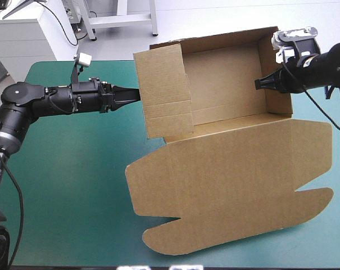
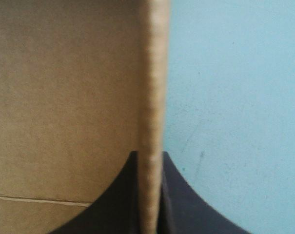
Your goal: Fold the box
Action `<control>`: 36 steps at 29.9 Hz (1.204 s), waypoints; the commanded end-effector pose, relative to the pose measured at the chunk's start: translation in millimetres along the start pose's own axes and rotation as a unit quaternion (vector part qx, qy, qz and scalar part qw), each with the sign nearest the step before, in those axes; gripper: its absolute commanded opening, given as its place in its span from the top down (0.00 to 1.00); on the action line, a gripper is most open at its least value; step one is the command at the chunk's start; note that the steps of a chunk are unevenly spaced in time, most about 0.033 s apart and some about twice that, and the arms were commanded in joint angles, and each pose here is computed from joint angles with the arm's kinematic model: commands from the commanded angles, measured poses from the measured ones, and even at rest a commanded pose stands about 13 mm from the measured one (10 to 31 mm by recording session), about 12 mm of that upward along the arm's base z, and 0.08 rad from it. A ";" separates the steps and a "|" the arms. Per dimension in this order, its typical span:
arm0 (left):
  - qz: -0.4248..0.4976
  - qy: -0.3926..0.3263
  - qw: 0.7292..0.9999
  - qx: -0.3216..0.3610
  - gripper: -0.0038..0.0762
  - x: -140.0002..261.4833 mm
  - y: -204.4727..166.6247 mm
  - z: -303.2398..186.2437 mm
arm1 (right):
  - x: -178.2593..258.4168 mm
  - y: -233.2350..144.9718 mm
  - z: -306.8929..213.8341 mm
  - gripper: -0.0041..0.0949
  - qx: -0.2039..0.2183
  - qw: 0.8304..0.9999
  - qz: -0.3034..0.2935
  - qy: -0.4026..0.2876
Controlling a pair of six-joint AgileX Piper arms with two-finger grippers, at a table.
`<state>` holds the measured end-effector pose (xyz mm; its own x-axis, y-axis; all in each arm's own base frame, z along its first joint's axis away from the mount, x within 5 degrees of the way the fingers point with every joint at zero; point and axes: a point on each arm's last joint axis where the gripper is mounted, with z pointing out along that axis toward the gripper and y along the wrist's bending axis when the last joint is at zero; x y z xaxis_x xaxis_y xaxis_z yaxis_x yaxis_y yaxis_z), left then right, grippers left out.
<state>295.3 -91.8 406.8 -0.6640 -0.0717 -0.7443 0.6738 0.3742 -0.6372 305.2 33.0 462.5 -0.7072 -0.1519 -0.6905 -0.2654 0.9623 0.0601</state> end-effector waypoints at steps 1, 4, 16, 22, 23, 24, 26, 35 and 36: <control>0.019 -0.017 0.998 0.065 0.35 -7.4 -32.5 -8.6 | -7.4 1.1 -24.0 0.98 0.009 0.998 0.008 -0.059; 0.014 -0.016 0.998 0.065 0.30 -7.3 -32.5 -8.6 | -8.4 0.5 -23.2 0.97 0.010 0.998 0.016 -0.063; 0.015 0.000 0.996 0.090 0.30 -2.7 -42.9 3.9 | -10.5 -1.2 -7.2 0.97 0.014 0.999 0.022 -0.048; 0.020 -0.005 0.996 0.082 0.31 -1.8 -46.8 14.6 | -12.5 10.3 -3.8 0.97 0.032 0.998 0.003 -0.050; 0.020 -0.007 0.997 0.081 0.31 -1.8 -47.5 16.4 | -12.8 13.2 -3.4 0.97 0.034 0.998 0.002 -0.050; 0.020 -0.015 0.997 0.073 0.32 -3.1 -46.8 17.7 | -13.2 15.0 -3.1 0.97 0.041 0.998 -0.003 -0.052; 0.020 -0.027 0.998 0.062 0.33 -5.1 -44.6 19.2 | -13.6 19.6 -2.5 0.97 0.045 0.998 -0.008 -0.052; -0.016 -0.021 1.000 0.001 0.38 -3.8 -35.1 21.3 | -15.9 38.5 -3.7 0.97 0.039 0.997 -0.017 -0.060; -0.020 -0.018 1.000 -0.016 0.38 -2.9 -33.7 22.7 | -16.6 41.7 -4.9 0.97 0.039 0.997 -0.019 -0.062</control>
<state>292.0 -122.7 403.3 -0.7017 -0.0589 -0.7100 0.6371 0.3942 -0.6623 316.9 66.4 452.2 -0.7039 -0.1915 -0.6840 -0.2151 0.9752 -0.0517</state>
